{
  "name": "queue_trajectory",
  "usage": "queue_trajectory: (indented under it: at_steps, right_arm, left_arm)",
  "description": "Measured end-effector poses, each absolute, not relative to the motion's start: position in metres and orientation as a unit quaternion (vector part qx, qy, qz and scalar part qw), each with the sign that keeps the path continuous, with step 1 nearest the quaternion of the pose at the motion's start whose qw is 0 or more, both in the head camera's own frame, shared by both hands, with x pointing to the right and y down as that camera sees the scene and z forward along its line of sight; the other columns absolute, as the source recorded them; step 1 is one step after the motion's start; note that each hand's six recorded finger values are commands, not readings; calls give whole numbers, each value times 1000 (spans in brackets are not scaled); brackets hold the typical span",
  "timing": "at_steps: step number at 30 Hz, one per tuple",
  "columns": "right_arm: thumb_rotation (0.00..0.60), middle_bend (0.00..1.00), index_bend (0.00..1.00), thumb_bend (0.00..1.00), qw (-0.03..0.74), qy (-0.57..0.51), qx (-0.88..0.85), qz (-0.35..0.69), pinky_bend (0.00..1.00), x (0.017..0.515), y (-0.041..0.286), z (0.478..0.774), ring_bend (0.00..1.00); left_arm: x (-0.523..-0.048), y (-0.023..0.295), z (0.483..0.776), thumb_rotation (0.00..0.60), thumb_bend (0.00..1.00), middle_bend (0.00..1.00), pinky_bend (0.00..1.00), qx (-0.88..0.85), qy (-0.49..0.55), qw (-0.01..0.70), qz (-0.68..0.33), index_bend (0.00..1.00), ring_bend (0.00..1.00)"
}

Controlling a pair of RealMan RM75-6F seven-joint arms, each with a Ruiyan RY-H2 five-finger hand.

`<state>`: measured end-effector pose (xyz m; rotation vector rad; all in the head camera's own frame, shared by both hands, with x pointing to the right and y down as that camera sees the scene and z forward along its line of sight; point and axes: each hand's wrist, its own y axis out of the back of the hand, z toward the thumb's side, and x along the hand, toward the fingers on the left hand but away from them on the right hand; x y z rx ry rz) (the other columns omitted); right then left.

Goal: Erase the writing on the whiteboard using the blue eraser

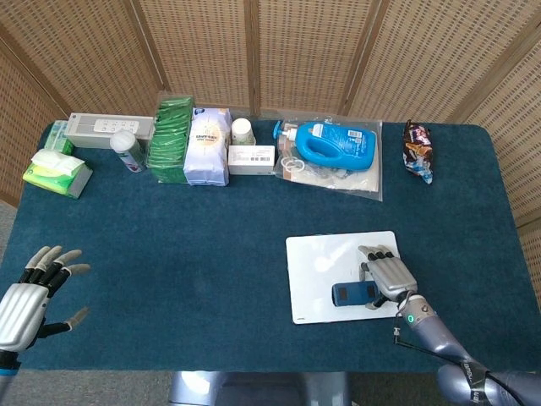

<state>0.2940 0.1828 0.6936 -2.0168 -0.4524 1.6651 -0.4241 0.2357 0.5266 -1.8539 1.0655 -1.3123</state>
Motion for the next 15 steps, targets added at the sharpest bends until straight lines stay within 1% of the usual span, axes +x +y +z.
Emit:
queue_trajectory:
  at_steps: [8,15]
  right_arm:
    - [600,70,580,111,251,-186,-728,610,0,300,160,699,0]
    - [600,70,581,110,255,-204,-724,608,0,304,147,702,0]
  left_arm:
    - [-424,237,526,600,294,175,0,-701,405,311,-498,262,25]
    - [-425,237,524,600,294,175,0,-699,406,313,-499,262,25]
